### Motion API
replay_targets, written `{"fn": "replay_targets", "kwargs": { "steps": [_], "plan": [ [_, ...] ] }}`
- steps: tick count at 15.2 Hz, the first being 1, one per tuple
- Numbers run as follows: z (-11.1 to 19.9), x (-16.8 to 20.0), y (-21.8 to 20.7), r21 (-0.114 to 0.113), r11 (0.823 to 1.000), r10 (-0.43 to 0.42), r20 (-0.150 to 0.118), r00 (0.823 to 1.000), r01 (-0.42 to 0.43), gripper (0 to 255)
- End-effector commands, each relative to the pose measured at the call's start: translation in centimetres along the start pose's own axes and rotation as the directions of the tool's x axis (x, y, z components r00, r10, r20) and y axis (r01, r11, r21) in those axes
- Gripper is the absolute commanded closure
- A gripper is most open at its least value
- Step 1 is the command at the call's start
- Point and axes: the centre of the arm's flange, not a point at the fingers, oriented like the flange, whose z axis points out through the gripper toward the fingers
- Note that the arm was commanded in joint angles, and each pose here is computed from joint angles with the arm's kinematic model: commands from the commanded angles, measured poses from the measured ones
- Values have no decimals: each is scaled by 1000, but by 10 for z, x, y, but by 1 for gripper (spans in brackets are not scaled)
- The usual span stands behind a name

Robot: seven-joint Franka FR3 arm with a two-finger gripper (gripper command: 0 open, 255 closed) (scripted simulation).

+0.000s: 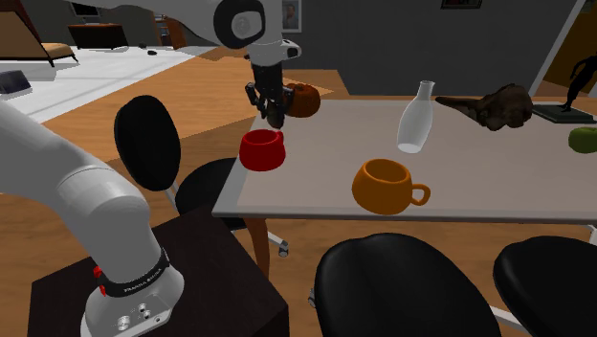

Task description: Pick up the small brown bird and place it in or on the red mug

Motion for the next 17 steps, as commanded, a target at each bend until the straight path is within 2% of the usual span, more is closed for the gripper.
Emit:
{"fn": "replay_targets", "kwargs": {
  "steps": [1, 5, 17],
  "plan": [
    [6, 14, -23, 0, 1000, 1, 0, 1000, -1, 255],
    [13, 43, -58, 0, 1000, 1, 0, 1000, -1, 255],
    [75, 31, -56, 0, 1000, 1, 0, 1000, -1, 255]
  ]
}}
